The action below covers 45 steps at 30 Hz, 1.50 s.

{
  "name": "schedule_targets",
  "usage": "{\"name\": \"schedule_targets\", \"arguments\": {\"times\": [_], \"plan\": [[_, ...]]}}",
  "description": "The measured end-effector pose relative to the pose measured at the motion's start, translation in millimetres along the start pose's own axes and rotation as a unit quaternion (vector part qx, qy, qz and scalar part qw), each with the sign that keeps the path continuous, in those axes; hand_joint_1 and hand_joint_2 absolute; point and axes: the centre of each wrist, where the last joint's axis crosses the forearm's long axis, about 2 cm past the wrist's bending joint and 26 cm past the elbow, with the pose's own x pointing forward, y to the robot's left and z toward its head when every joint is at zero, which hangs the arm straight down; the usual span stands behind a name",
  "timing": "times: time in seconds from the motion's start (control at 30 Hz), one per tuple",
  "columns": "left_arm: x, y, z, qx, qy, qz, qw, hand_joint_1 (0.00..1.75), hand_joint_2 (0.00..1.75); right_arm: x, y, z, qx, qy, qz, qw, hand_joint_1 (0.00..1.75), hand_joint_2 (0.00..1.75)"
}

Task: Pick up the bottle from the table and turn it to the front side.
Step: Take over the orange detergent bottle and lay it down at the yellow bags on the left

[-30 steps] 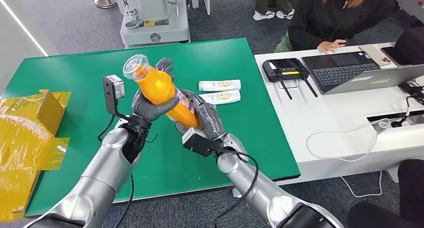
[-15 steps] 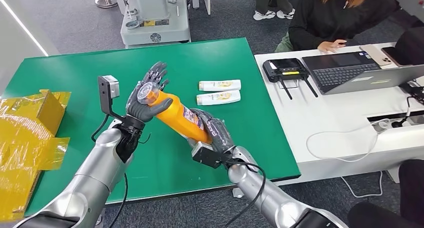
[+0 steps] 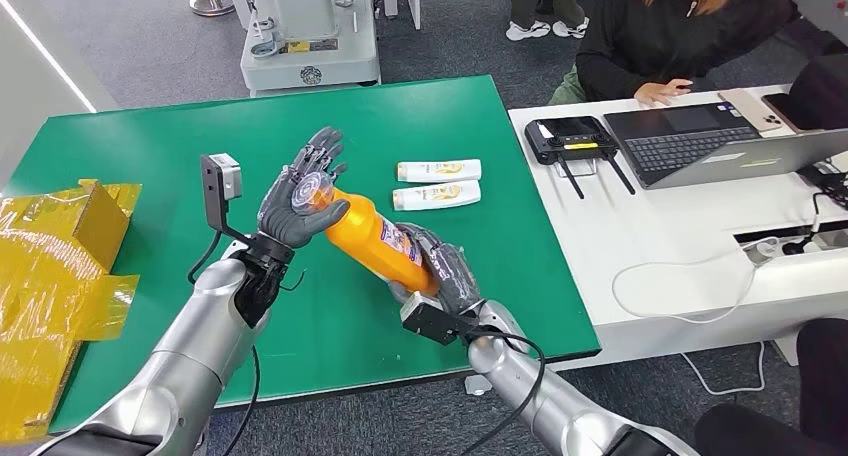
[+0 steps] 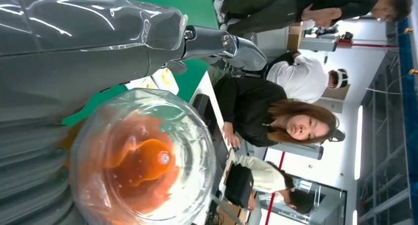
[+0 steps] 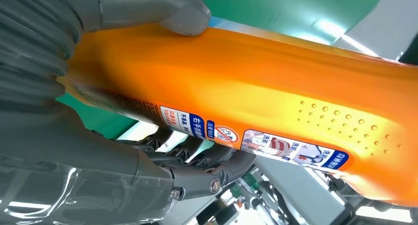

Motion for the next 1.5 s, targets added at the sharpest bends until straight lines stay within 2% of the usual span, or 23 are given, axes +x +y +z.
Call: {"name": "schedule_targets", "arguments": {"times": [0.37,0.93,1.5], "plan": [[4.6,-1.8,-6.2,-0.006,-0.01,0.01,1.0,0.0,1.75,6.7,-8.9,-9.5,-0.04,-0.021,-0.017,0.999,1.75,1.75],[4.4,-4.7,-8.5,-0.008,-0.014,0.022,1.0,0.0,1.75,10.4,-10.7,-18.8,-0.023,-0.012,-0.01,1.0,1.75,1.75],[3.0,-10.7,-11.5,-0.01,-0.015,0.038,0.999,0.0,1.75,19.5,-30.4,-49.5,-0.065,-0.032,0.0,0.997,1.75,1.75]]}}
